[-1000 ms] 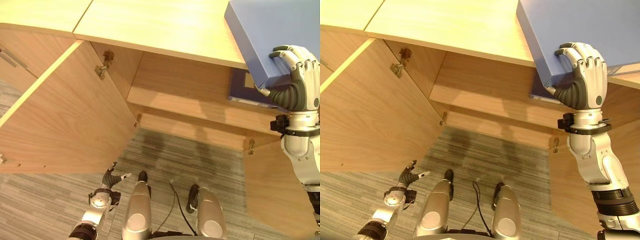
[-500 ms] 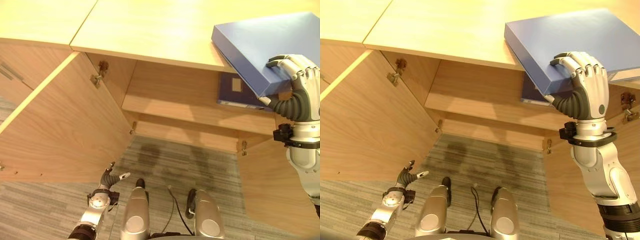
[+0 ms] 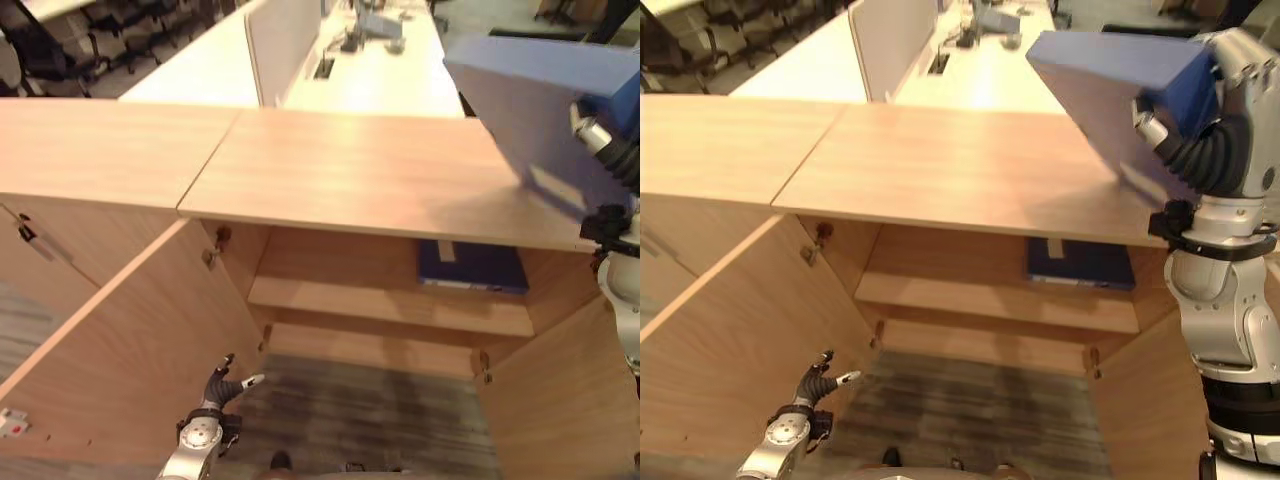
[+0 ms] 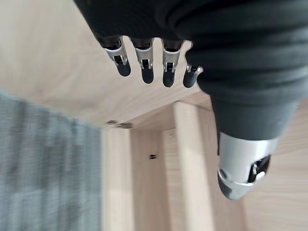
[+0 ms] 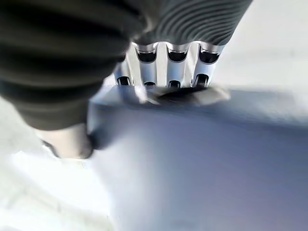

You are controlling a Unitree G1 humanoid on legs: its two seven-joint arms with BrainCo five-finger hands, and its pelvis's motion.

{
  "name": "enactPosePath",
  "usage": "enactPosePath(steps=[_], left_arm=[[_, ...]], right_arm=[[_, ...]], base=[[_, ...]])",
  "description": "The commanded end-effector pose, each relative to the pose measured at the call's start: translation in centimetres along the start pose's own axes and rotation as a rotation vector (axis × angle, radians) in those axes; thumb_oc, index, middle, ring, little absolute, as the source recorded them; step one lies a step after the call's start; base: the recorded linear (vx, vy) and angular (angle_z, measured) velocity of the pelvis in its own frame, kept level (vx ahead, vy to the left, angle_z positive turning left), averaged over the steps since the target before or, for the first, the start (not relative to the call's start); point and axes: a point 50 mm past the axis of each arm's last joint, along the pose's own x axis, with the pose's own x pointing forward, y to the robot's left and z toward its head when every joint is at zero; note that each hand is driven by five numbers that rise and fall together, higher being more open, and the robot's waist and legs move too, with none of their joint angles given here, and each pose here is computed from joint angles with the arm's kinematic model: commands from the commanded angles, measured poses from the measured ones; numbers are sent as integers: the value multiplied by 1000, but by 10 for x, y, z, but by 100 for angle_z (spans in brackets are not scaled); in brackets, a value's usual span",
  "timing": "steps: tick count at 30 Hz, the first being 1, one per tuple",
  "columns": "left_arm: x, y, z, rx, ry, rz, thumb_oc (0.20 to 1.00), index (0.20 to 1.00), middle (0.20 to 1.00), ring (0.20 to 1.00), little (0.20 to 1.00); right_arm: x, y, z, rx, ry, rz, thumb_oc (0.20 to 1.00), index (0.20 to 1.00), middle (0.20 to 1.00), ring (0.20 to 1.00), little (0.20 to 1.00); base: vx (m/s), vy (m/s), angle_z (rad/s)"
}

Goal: Put the empty folder in the office cabinet

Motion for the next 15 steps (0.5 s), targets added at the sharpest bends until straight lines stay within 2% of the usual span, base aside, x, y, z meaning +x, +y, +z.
enactPosePath(steps=[1,3,10,15], left_arm=[[5,9,19,-8,-84,15,1000,1000,1000,1000,1000],[4,7,13,-36,-58,13,1000,1000,1000,1000,1000],[6,8,17,-60,-51,0,1000,1000,1000,1000,1000],[8,9,19,-66,-41,1,1000,1000,1000,1000,1000]], right_arm=[[14,-12,4,69,-14,-95,200,200,200,200,200],[17,-11,2,283,69,-153,200,200,200,200,200],[40,-19,-5,658,125,-244,200,200,200,200,200],[39,-11,-11,959,204,-252,200,200,200,200,200]], base=[[91,30,-12],[94,34,-3],[3,33,-3],[-34,24,-3]])
